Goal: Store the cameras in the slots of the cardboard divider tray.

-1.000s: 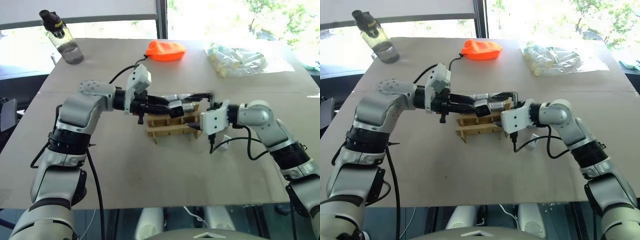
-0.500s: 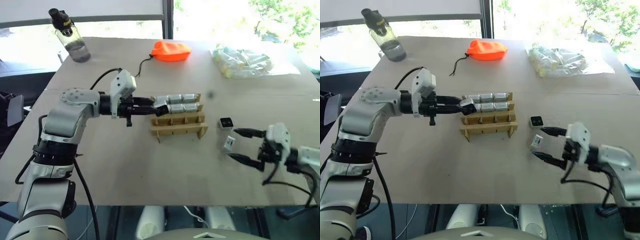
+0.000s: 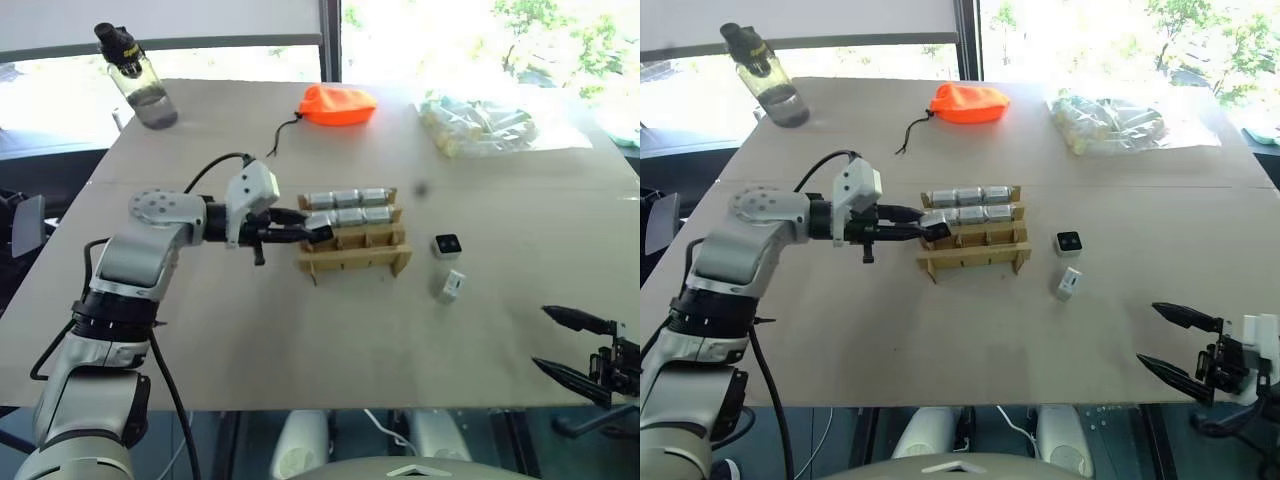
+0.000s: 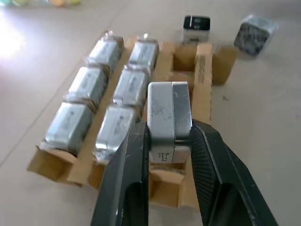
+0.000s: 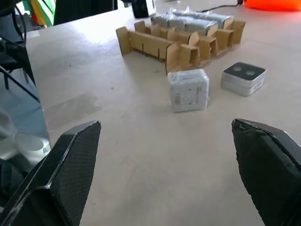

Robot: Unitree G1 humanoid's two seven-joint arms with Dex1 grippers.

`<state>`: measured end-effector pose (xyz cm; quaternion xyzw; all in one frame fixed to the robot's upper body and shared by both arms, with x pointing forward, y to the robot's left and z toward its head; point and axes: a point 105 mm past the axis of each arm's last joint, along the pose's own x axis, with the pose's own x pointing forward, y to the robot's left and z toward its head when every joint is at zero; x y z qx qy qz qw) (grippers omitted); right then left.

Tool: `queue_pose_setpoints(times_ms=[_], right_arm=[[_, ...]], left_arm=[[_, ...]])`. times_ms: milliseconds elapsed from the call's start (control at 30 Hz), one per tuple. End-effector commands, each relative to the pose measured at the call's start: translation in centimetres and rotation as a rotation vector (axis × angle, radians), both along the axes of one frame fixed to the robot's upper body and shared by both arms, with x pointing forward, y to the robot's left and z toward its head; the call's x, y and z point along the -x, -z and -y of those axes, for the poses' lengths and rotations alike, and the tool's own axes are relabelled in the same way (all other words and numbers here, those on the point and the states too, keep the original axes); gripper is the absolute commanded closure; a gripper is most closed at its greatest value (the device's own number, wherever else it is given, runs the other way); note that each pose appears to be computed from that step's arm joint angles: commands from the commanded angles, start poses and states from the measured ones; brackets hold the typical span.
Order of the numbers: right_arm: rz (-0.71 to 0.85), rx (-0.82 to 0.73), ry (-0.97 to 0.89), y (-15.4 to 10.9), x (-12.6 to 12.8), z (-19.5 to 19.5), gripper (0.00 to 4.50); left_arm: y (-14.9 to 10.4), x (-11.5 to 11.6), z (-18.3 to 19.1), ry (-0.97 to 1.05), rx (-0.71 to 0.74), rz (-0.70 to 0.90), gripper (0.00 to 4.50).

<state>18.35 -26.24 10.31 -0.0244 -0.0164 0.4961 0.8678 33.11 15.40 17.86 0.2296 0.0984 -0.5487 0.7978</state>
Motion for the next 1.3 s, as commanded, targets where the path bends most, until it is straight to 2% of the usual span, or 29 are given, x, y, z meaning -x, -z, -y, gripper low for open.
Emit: queue_pose_setpoints(times_ms=[33,333,767,1033,1067,1100,1233,1267,1300], right_arm=[[0.065,0.010,-0.009,-1.1,0.1,0.3,0.09],[0.075,0.016,-0.002,-1.3,-0.3,-0.1,0.09],[0.073,0.005,0.023,-1.6,-0.1,-0.8,0.09],[0.081,-0.001,0.031,-1.6,0.0,-1.0,0.09],[0.080,-0.001,0.033,-1.6,0.0,-1.0,0.00],[0.079,0.000,0.034,-1.5,0.0,-1.0,0.00],[0.075,0.005,0.040,-1.4,0.0,-0.8,0.00],[0.074,0.006,0.041,-1.4,0.0,-0.8,0.00],[0.073,0.009,0.041,-1.3,0.0,-0.8,0.00]], left_arm=[[-0.6,0.3,0.3,0.038,-0.015,0.047,3.85],[0.2,0.6,1.2,0.126,-0.011,0.048,3.85],[2.4,-2.0,0.0,0.186,-0.199,0.052,3.85],[2.1,-2.2,0.4,0.223,-0.182,-0.008,3.85],[1.9,-2.2,0.5,0.223,-0.167,-0.016,2.79],[1.7,-2.1,0.6,0.226,-0.158,-0.019,2.50],[0.7,-2.4,1.0,0.202,-0.112,0.020,0.45],[0.6,-2.3,1.0,0.206,-0.108,0.019,0.06],[0.4,-2.1,1.0,0.215,-0.106,0.025,0.06]])
